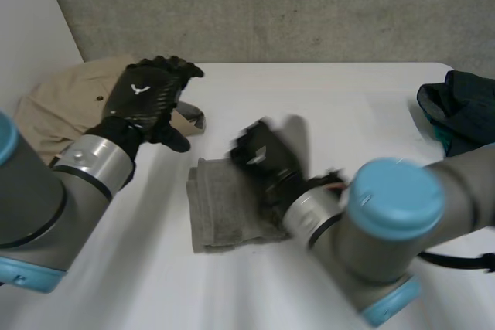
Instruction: Fold the laundry.
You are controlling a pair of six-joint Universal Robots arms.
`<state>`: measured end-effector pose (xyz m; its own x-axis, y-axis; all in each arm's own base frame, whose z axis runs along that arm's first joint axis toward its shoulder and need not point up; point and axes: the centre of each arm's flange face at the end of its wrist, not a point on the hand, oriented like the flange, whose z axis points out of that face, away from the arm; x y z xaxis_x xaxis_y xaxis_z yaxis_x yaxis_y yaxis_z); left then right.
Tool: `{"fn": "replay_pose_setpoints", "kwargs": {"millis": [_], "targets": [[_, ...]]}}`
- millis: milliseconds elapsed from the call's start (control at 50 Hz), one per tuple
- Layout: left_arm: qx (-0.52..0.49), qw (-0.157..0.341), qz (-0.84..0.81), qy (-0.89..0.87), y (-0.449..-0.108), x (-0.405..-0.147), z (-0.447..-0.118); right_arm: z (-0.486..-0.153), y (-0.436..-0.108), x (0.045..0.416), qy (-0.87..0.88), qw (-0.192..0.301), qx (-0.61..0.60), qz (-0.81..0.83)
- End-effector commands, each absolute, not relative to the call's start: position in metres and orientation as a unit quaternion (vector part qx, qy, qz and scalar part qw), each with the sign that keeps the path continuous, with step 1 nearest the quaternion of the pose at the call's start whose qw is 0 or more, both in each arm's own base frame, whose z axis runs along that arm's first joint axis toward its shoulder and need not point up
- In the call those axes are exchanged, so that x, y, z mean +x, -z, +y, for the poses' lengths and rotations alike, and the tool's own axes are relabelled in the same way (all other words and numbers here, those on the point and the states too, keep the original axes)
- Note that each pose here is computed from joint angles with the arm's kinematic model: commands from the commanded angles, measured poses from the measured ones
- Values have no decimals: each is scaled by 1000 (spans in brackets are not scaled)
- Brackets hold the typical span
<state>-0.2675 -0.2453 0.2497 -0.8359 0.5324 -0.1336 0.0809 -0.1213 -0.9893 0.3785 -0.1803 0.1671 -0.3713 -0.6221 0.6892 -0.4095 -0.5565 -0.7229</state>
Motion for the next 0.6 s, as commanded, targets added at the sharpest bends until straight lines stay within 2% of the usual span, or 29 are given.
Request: {"fn": "replay_pose_setpoints", "kwargs": {"millis": [20, 100, 200, 280, 300, 400, 520, 600], "targets": [[-218, 142, -650, -714, -251, -256, -250, -137, -136, 403, 649, 168, -610, 423], [-200, 126, -654, -719, -252, -252, -253, -147, -140, 397, 640, 202, -557, 489], [-196, 125, -652, -722, -253, -256, -255, -222, -195, 352, 667, 243, -379, 594], [-219, 149, -650, -712, -247, -280, -248, -243, -210, 323, 640, 267, -297, 657], [-234, 163, -650, -705, -241, -293, -242, -246, -209, 319, 629, 268, -286, 671], [-258, 180, -658, -684, -222, -323, -233, -252, -205, 311, 592, 261, -274, 711], [-259, 148, -702, -646, -186, -336, -230, -268, -175, 321, 532, 255, -277, 758], [-262, 108, -741, -609, -158, -333, -229, -276, -158, 326, 510, 252, -279, 773]]}}
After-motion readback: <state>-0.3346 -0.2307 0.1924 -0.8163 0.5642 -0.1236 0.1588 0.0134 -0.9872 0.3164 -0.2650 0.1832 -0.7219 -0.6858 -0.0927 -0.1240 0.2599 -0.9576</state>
